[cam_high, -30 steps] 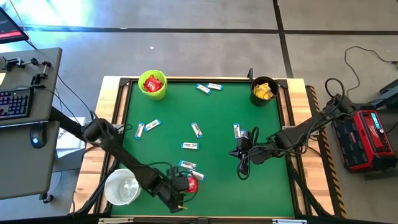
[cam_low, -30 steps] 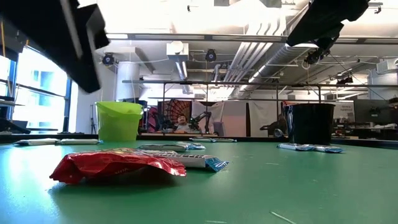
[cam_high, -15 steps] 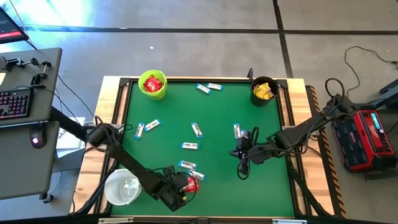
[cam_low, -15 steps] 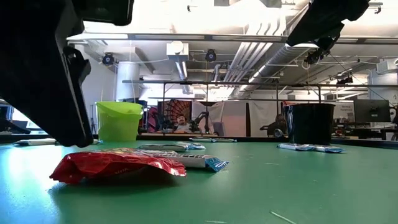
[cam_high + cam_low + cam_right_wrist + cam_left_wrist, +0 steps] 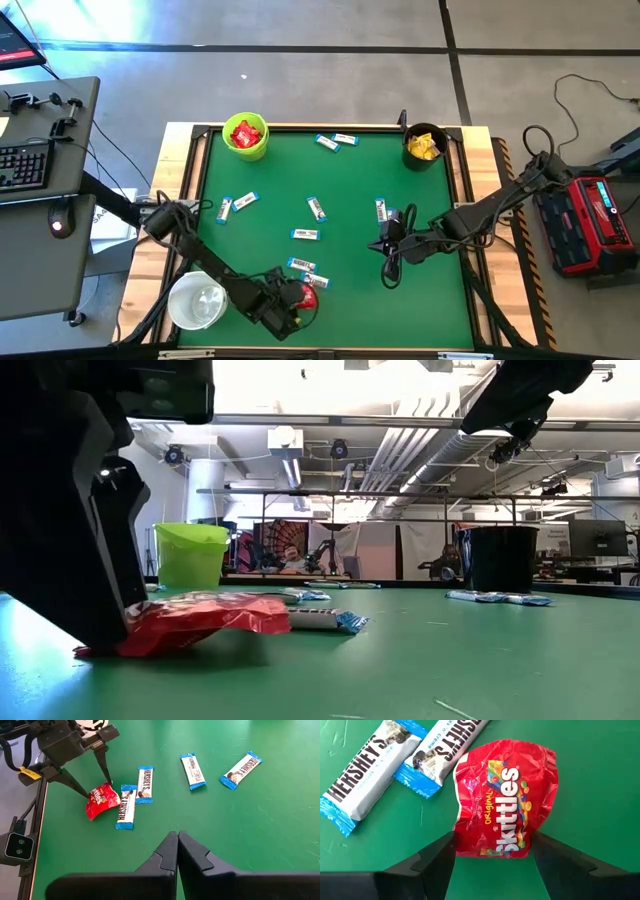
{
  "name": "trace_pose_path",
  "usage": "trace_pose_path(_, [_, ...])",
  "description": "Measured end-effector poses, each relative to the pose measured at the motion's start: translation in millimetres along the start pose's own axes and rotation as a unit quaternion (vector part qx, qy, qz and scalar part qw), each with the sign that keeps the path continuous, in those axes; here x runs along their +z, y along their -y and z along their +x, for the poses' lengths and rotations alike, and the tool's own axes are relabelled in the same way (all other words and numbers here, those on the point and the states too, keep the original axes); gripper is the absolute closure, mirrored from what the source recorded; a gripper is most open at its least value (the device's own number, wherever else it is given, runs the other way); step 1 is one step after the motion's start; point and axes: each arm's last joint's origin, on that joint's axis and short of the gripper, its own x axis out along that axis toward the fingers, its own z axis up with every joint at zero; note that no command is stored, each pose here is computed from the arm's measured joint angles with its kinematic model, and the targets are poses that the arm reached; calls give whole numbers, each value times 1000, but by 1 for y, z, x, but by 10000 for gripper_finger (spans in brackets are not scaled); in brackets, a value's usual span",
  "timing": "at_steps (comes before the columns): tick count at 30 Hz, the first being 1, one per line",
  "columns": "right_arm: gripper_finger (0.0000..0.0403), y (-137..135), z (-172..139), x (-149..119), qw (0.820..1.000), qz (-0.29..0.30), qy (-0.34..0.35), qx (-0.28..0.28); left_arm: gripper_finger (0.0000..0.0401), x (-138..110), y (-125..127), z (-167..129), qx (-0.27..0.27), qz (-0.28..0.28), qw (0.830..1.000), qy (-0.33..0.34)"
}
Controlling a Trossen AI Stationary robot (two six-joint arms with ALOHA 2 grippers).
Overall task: Sort candy by brand, put in halloween buckets
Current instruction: Put the red candy into the green bucket
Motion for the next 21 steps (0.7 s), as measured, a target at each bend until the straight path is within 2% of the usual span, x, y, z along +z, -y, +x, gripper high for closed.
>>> trace_pose_path(3, [403,0,0,0,1000,0,0,0,153,0,0,0,-9,15,1000,-12])
trace_pose_path(7, [403,0,0,0,1000,0,0,0,172,0,0,-1,-31,7,999,-43])
trace_pose_path(10, [403,0,0,0,1000,0,0,0,197,3,1,-3,-42,4,997,-62])
trace_pose_path(16, [403,0,0,0,1000,8,0,0,254,17,12,-15,-68,40,995,-56])
trace_pose_path(21, [403,0,0,0,1000,8,1,0,292,25,14,-25,-59,53,995,-64])
